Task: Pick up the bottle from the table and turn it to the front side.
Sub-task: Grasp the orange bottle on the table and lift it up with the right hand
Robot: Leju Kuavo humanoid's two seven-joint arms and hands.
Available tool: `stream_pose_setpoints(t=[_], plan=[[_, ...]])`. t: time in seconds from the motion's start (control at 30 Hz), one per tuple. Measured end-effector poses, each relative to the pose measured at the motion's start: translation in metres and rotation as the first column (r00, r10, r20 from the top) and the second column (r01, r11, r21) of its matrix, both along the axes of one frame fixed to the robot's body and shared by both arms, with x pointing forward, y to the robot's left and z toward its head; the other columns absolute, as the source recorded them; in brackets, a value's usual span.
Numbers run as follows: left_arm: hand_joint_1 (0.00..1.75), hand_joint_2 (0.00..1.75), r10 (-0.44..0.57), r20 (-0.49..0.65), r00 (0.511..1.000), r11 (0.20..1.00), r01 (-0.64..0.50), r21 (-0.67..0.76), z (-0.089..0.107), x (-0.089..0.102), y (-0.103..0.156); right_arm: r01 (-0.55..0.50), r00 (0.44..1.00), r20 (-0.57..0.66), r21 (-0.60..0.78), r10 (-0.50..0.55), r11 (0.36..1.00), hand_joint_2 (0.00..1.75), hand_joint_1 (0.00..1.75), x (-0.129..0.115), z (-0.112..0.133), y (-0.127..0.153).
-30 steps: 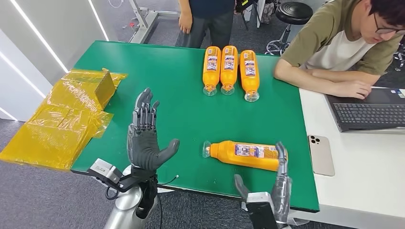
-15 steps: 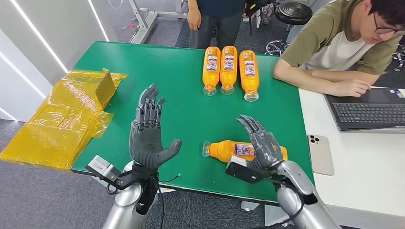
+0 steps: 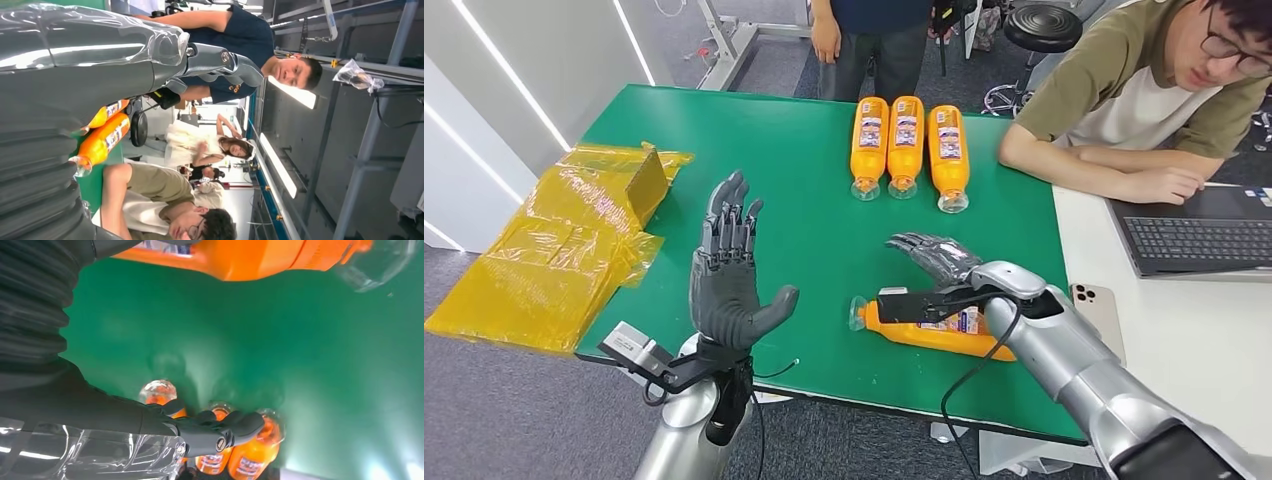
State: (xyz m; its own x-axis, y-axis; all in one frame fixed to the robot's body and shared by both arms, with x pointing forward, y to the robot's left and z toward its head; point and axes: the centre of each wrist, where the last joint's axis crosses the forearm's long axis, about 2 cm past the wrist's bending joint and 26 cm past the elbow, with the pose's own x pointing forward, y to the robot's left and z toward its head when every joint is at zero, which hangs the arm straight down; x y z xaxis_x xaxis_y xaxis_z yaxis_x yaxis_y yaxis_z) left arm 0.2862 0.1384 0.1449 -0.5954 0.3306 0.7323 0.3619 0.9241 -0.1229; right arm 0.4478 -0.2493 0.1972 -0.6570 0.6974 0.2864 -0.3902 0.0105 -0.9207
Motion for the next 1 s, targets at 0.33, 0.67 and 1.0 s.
stream_pose_setpoints(t=[0.33,0.67,1.0], plan=[[0.00,1.75,0.023,-0.024,0.999,1.000,-0.023,0.000,-0.007,-0.005,0.003,-0.032,0.995,-0.099,-0.036,0.029,0.999,1.75,0.00,0.009,0.003,0.004],[0.00,1.75,0.037,-0.029,0.999,0.999,-0.037,0.004,-0.008,-0.006,0.004,-0.028,0.997,-0.066,-0.013,0.027,1.000,1.75,0.00,0.009,0.001,0.004],[0.00,1.75,0.043,-0.032,0.999,0.999,-0.043,0.000,-0.009,-0.006,0.005,-0.072,0.988,-0.125,0.107,0.085,0.992,1.75,0.00,0.000,-0.015,0.009]])
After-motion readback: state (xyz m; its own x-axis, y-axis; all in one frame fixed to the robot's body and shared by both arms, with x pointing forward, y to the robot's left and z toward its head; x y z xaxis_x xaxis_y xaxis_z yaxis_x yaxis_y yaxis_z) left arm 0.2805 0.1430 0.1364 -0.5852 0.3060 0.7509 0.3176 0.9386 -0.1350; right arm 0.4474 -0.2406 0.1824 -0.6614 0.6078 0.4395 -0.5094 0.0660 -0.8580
